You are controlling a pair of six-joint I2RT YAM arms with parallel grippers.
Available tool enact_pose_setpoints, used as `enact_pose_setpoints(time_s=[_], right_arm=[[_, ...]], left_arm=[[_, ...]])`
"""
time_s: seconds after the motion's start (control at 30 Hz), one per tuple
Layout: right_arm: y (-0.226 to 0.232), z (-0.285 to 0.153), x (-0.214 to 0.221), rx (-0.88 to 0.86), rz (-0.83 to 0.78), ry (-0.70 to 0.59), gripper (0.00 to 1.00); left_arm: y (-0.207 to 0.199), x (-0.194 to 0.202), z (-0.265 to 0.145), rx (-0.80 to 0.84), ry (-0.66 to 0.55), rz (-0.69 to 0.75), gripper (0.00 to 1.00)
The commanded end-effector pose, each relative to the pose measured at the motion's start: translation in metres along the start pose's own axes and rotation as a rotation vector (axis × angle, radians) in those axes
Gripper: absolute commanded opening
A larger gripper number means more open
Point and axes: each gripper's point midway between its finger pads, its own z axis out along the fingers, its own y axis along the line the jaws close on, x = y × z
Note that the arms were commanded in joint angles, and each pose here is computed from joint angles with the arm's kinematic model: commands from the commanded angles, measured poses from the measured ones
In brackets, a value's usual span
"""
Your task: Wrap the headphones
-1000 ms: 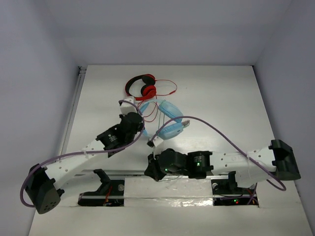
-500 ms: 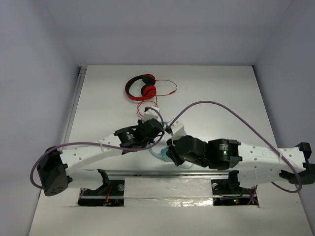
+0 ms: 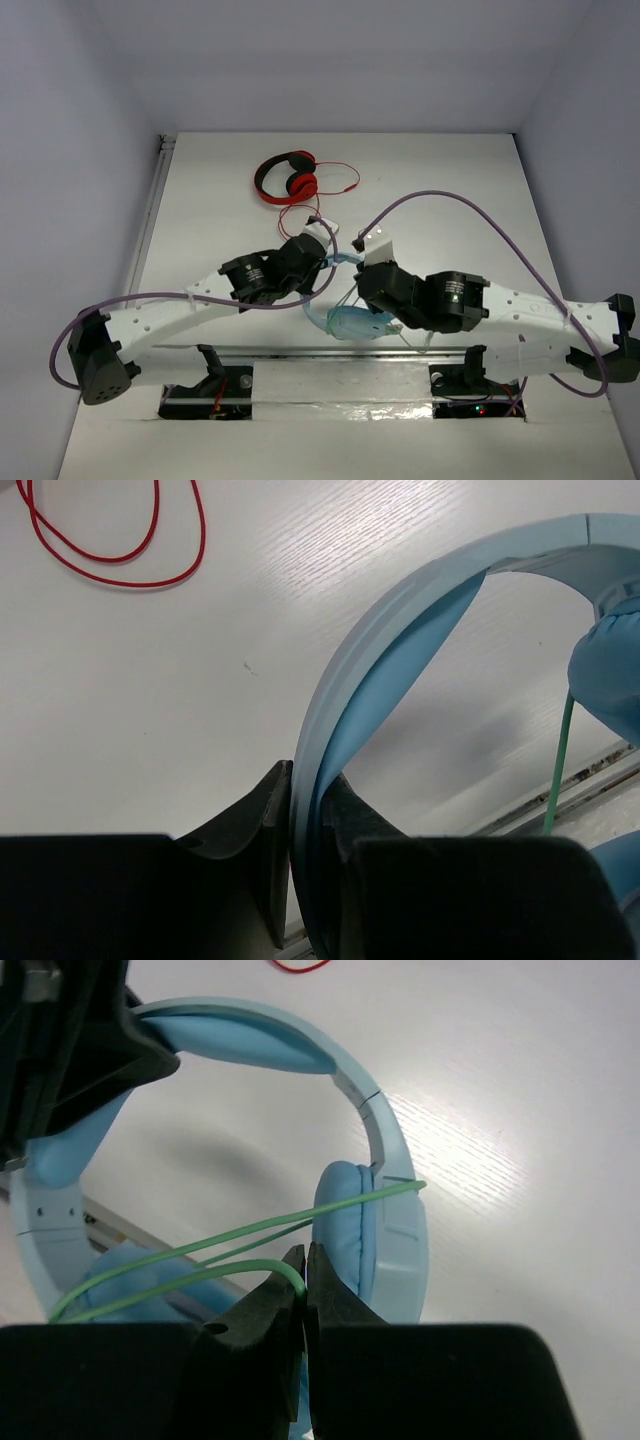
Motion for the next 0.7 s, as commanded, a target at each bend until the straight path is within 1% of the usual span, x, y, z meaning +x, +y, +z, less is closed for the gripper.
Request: enact_pose_setpoints(time_s=[0.0, 0.07, 0.1, 0.13, 0.23, 0.33, 0.5, 0.57, 0.6, 0.67], right_arm=[[-0.039, -0.007, -0.04, 0.193, 0.084, -0.164, 0.0], [-0.042, -0.012, -0.048, 0.193, 0.122, -0.207, 0.0], [-0.045, -0.014, -0.051, 0.205, 0.13, -0.222, 0.01], [-0.047, -0.016, -0.054, 0.208, 0.141, -0.235, 0.05], [-0.052, -0.023, -0.062, 0.22, 0.15, -0.261, 0.1], [-0.061, -0.028, -0.07, 0.254, 0.157, -0.281, 0.13], [-0.073, -0.036, -0.077, 0.279, 0.179, -0.309, 0.13], [-0.082, -0.039, -0.079, 0.304, 0.193, -0.321, 0.14], [-0.084, -0.038, -0.077, 0.315, 0.187, -0.324, 0.15], [-0.098, -0.038, -0.079, 0.352, 0.201, -0.33, 0.17]], left_arm=[[-0.008, -0.007, -0.024, 0.1, -0.016, 0.076, 0.0], [-0.009, -0.009, -0.026, 0.114, -0.025, 0.084, 0.0], [-0.005, -0.01, -0.026, 0.094, -0.031, 0.082, 0.0], [-0.003, -0.01, -0.026, 0.082, -0.03, 0.085, 0.0], [0.001, -0.009, -0.02, 0.045, -0.014, 0.102, 0.0], [0.003, -0.007, -0.015, 0.025, 0.015, 0.134, 0.0], [0.011, -0.012, -0.016, -0.019, 0.014, 0.161, 0.0], [0.009, -0.014, -0.017, -0.005, 0.009, 0.169, 0.0], [0.002, -0.017, -0.02, 0.034, -0.003, 0.167, 0.0], [-0.002, -0.021, -0.024, 0.061, -0.019, 0.168, 0.0]])
